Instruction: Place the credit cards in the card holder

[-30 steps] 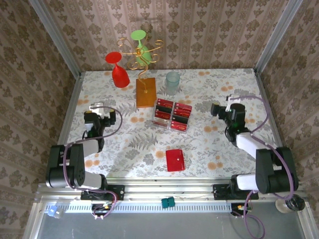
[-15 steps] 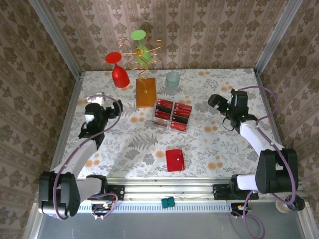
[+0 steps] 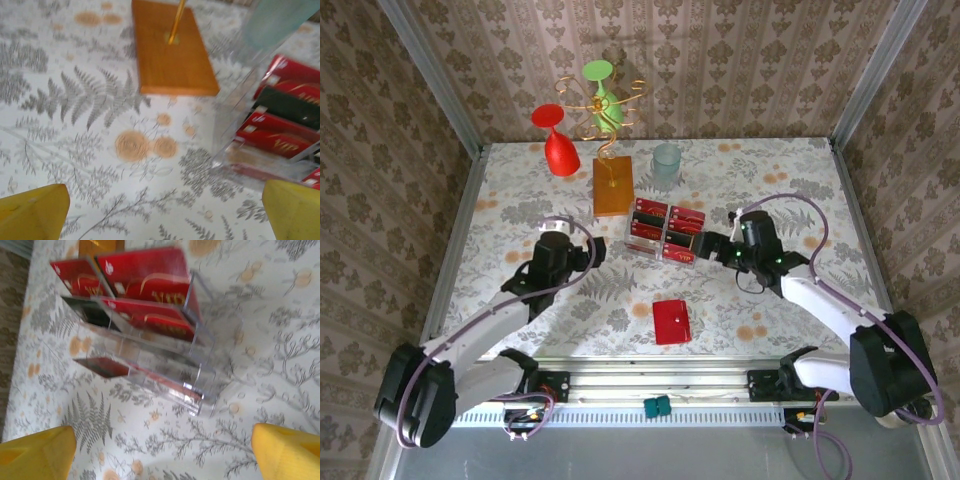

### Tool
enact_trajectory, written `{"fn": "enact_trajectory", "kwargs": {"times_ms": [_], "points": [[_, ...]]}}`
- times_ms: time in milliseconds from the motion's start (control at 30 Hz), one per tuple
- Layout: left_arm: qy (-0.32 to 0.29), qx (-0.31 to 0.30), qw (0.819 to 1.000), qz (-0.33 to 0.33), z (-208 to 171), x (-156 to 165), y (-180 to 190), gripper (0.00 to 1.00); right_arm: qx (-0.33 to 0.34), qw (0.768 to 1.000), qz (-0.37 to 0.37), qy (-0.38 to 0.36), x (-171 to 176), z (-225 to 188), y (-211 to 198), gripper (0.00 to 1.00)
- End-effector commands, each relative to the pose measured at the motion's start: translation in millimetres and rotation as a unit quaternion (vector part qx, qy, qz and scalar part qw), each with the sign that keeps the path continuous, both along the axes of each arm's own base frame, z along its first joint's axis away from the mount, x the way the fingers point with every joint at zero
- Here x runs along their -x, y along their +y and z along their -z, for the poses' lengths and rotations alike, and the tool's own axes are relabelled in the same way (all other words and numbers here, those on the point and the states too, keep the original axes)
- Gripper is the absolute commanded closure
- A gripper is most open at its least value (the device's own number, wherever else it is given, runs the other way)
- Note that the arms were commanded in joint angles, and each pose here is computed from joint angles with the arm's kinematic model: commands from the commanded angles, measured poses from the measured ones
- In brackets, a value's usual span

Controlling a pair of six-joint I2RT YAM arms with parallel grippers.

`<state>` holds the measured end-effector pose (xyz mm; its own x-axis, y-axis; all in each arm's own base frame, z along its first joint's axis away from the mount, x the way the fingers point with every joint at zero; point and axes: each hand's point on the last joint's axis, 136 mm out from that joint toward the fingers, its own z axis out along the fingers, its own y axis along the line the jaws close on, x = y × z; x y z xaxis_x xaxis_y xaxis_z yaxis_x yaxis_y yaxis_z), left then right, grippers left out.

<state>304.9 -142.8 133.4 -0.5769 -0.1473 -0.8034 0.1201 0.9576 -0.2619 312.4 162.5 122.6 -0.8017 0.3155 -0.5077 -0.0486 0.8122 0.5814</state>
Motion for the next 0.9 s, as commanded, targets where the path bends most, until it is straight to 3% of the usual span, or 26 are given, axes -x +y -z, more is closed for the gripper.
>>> {"fn": "enact_trajectory", "kwargs": {"times_ms": [0,167,367,867], "points": [[0.046,-0.026,0.997,-0.053,16.1,-4.7,11.9,0.0,0.068,0.997,0.006,0.023,16.7,20.8,-3.9,0.1],[0.07,-0.065,0.993,-0.064,23.8,-27.6,5.6,0.0,0.16,0.986,-0.016,0.045,24.8,42.9,-0.7,0.12],[0.101,-0.101,0.988,-0.064,40.2,-55.2,-7.7,0.0,0.223,0.973,-0.021,0.062,19.7,63.4,-1.5,0.12],[0.141,-0.127,0.98,-0.062,70.9,-83.5,-28.8,0.0,0.293,0.954,-0.007,0.064,-4.6,79.3,-5.2,0.12]]}}
